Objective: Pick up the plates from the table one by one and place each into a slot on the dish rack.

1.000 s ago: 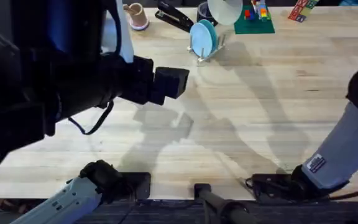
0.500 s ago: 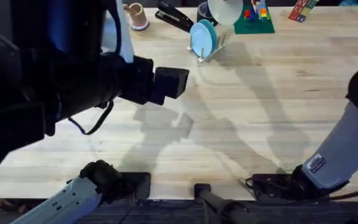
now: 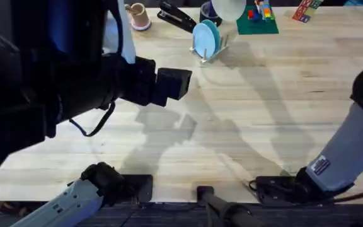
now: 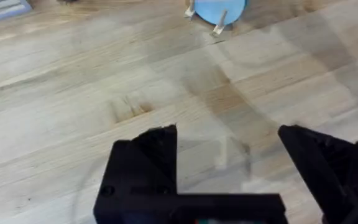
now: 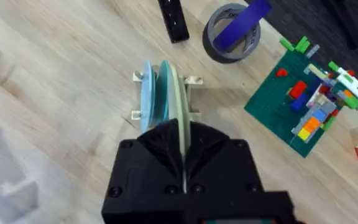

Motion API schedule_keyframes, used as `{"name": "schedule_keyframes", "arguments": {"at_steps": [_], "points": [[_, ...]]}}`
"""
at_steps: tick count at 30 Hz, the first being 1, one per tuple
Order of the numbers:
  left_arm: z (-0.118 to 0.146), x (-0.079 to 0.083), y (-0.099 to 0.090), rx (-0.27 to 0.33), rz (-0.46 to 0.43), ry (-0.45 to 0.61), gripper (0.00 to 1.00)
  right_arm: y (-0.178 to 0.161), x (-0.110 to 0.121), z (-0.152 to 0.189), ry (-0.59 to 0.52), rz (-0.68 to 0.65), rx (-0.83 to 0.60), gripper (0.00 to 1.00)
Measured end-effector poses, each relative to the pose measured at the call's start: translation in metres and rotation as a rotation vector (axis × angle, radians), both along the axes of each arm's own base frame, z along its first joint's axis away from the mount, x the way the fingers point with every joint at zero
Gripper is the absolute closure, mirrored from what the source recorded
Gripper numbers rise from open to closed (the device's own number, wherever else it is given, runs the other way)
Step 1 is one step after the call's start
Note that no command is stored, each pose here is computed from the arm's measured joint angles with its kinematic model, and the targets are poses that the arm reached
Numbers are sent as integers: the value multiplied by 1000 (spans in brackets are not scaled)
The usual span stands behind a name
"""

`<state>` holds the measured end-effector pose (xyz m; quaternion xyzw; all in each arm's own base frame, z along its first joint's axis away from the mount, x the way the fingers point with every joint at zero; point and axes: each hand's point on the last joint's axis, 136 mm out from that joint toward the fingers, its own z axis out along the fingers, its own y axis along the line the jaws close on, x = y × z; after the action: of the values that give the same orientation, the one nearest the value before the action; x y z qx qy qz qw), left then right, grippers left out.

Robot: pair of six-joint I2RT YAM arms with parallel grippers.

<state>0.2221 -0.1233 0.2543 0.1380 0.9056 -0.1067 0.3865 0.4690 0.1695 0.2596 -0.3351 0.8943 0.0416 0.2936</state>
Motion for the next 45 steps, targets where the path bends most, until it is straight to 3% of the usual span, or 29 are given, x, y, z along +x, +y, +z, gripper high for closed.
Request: {"name": "schedule_keyframes", "arguments": {"at_steps": [11,38,45], "points": [[0,0,0,0,0,0,6,0,19,-40,50,-17,-42,973],[0,0,0,0,0,0,6,2,26,-78,121,-27,-63,973],[0,0,0,0,0,0,6,3,29,-106,173,-27,-80,973]]}}
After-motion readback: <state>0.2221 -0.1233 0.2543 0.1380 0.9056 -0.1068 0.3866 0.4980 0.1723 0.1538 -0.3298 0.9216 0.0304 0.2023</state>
